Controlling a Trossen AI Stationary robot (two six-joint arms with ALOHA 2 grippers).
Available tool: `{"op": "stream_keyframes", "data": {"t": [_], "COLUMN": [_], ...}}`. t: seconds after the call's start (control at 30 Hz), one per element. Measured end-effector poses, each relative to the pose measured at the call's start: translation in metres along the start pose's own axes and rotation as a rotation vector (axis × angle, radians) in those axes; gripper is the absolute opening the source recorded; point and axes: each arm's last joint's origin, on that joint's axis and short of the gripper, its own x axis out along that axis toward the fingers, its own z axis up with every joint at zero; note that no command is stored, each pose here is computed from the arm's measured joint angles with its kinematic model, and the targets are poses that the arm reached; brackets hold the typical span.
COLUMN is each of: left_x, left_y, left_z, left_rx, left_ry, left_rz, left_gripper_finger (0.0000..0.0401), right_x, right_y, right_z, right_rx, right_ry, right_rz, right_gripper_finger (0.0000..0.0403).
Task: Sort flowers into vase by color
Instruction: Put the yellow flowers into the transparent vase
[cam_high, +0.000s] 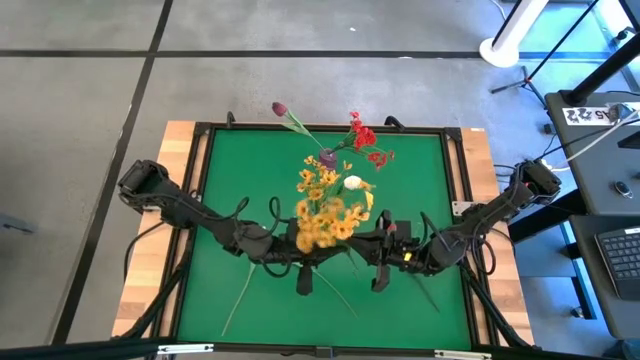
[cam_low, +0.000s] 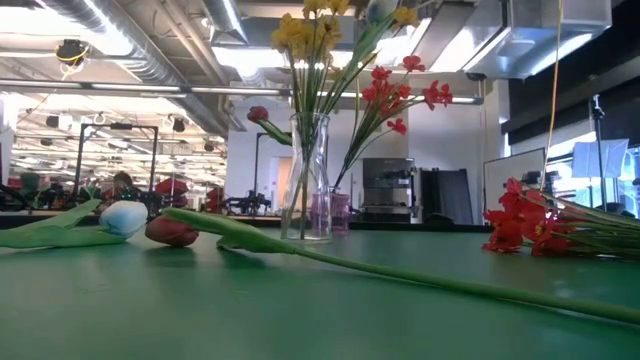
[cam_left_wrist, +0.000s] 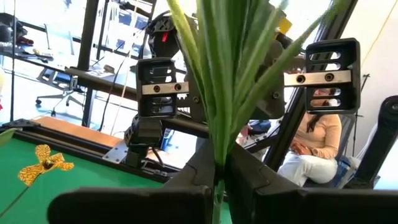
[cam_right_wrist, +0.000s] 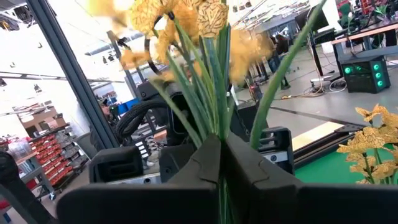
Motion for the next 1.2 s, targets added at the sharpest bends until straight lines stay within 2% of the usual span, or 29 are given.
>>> {"op": "stream_keyframes", "data": {"t": [0.27, 0.37, 0.53, 0.67, 0.77, 0.93, 1.07, 1.13, 1.2], "left_x": [-0.004, -0.012, -0.035, -0.058, -0.078, -0.11, -0.13, -0.137, -0.142], "left_y": [-0.007, -0.013, -0.027, -0.036, -0.041, -0.051, -0.057, -0.054, -0.043], "left_z": [-0.002, 0.005, 0.031, 0.046, 0.057, 0.071, 0.063, 0.055, 0.046], "left_rx": [0.009, 0.042, 0.096, 0.188, 0.259, 0.356, 0.454, 0.449, 0.391], "left_ry": [0.004, -0.018, -0.072, -0.074, -0.067, -0.036, 0.032, 0.048, 0.05], "left_rz": [-0.001, 0.023, 0.044, 0.156, 0.287, 0.442, 0.499, 0.49, 0.472], "left_gripper_finger": [0.0004, 0.0003, 0.0002, 0.0002, 0.0002, 0.0002, 0.0002, 0.0002, 0.0002], "right_x": [-0.001, -0.002, -0.006, -0.009, -0.012, -0.018, -0.024, -0.027, -0.03], "right_y": [0.001, 0.001, 0.001, 0.001, -0.002, -0.012, -0.022, -0.024, -0.028], "right_z": [-0.003, 0.003, 0.013, 0.023, 0.025, 0.024, 0.011, 0.001, -0.01], "right_rx": [-0.053, -0.044, -0.057, -0.052, -0.077, -0.111, -0.164, -0.199, -0.229], "right_ry": [0.038, 0.035, 0.026, 0.026, 0.053, 0.149, 0.282, 0.351, 0.411], "right_rz": [0.033, 0.067, 0.099, 0.136, 0.104, -0.021, -0.087, -0.108, -0.153], "right_gripper_finger": [0.006, 0.01, 0.0185, 0.025, 0.0284, 0.0306, 0.0307, 0.0308, 0.0308]}}
